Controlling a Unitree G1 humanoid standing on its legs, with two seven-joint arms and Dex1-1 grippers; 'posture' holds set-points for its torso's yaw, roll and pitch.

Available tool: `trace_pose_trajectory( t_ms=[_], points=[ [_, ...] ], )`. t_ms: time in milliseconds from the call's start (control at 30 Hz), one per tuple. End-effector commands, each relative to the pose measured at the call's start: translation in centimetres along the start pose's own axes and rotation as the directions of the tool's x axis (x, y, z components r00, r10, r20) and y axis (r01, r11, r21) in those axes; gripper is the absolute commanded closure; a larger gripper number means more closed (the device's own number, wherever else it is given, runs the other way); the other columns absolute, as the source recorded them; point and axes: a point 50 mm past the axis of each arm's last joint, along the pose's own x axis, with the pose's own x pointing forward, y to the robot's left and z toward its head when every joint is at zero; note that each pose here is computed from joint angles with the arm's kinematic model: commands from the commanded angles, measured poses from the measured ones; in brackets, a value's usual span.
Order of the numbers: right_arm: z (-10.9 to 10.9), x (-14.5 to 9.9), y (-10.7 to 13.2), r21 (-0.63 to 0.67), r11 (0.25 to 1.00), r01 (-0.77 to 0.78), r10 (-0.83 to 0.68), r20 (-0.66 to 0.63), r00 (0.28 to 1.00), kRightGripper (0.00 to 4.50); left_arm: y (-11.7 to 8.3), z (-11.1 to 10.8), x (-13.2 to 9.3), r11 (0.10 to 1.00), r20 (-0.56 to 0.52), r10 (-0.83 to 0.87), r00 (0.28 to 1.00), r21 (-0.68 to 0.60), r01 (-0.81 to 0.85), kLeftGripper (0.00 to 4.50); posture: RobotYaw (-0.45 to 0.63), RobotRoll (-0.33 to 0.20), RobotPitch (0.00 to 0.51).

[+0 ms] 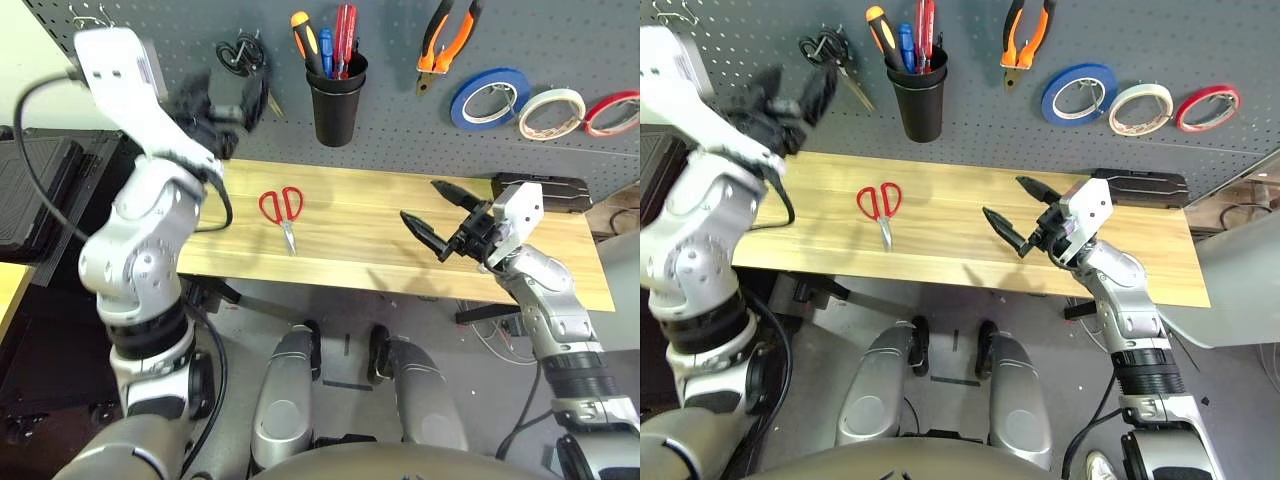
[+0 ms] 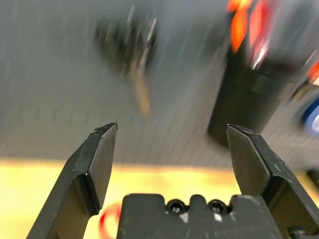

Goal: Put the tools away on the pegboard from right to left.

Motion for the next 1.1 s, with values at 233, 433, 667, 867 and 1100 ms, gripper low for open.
trace_pose_trajectory(
  t_ms=[233, 433, 667, 867, 1100],
  points=[
    [-1.1, -0.2, 0.9, 0.016, 1.000, -0.007, 0.009, -0.133, 0.991, 0.00, 0.8, -5.0, 0.4, 0.988, -0.181, 0.140, 0.973, 0.094, -0.124, 0.06, 0.16, 0.000, 0.344],
    [-1.6, -0.1, 1.3, 0.010, 1.000, 0.000, 0.002, -0.203, 0.979, 0.00, 1.3, -7.7, 1.6, 0.978, -0.251, 0.202, 0.947, 0.109, -0.179, 0.06, 0.14, 0.000, 0.364],
    [-1.5, 0.3, 2.1, -0.019, 0.999, -0.035, 0.030, -0.206, 0.978, 0.00, 2.9, -10.7, 3.3, 0.959, -0.334, 0.282, 0.899, 0.134, -0.251, 0.06, 0.11, 0.000, 0.369],
    [-1.9, 0.5, 2.6, -0.049, 0.996, -0.070, 0.057, -0.228, 0.972, 0.00, 4.2, -12.6, 4.6, 0.943, -0.395, 0.331, 0.857, 0.165, -0.288, 0.06, 0.08, 0.000, 0.368],
    [-2.4, 0.9, 3.5, -0.056, 0.995, -0.079, 0.064, -0.238, 0.969, 0.00, 4.8, -14.2, 6.4, 0.936, -0.429, 0.350, 0.833, 0.185, -0.298, 0.06, 0.05, 0.000, 0.372]
  ],
)
